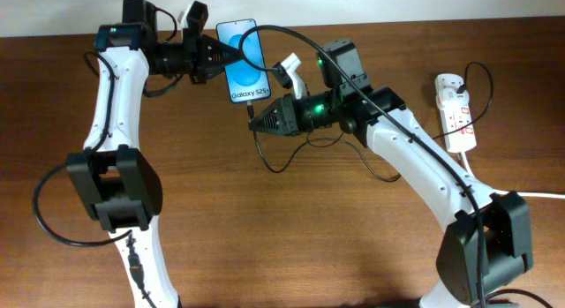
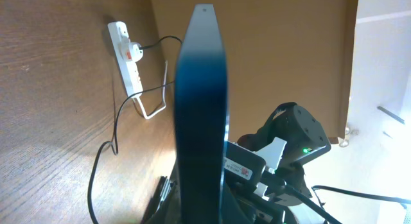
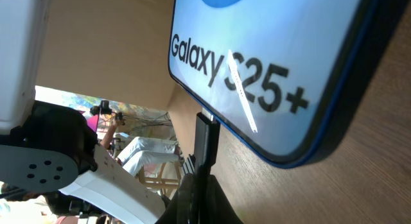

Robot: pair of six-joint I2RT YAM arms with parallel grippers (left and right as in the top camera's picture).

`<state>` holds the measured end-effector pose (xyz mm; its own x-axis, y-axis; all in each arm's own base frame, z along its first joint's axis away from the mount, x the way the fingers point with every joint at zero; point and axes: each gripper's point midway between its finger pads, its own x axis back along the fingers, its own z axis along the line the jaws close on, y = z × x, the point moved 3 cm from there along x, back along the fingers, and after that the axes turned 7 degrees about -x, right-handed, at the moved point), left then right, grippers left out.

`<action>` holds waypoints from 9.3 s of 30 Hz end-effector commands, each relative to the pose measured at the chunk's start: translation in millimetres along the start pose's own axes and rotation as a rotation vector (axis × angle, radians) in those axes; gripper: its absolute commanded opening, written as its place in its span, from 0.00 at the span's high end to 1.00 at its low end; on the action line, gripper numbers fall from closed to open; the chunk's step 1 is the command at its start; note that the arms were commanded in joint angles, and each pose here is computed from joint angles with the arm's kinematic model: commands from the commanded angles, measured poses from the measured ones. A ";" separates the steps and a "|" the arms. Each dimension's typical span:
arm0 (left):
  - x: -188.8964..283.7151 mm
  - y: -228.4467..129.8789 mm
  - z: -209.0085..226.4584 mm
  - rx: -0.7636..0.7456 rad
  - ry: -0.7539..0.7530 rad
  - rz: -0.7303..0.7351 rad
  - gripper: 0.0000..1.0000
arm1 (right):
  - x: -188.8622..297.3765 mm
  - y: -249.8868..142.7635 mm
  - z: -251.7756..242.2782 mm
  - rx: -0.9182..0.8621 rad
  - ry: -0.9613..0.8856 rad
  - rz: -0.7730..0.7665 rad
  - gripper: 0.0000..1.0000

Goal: Plug charger to phone and switch on socket

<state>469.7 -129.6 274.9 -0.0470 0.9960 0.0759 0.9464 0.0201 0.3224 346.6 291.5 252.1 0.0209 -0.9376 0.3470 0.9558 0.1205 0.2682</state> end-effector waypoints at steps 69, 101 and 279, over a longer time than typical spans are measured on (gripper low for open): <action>-18.5 -69.8 87.8 0.044 0.490 0.252 1.00 | 83.5 14.9 -90.2 -0.156 -0.434 -0.186 0.42; 28.4 -116.7 253.7 0.311 1.159 0.402 0.46 | 97.6 -9.7 -119.2 -0.162 -0.644 -0.113 0.32; 108.8 -14.1 -71.9 -0.106 1.231 -0.184 0.01 | 214.2 -177.6 -73.3 1.116 -0.999 -1.005 0.02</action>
<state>428.7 -28.1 345.0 -0.4930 0.2419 0.8357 0.8684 0.0790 0.4894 202.8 42.4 220.1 -0.9549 -0.2862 -0.0789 -0.1483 0.2296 0.9619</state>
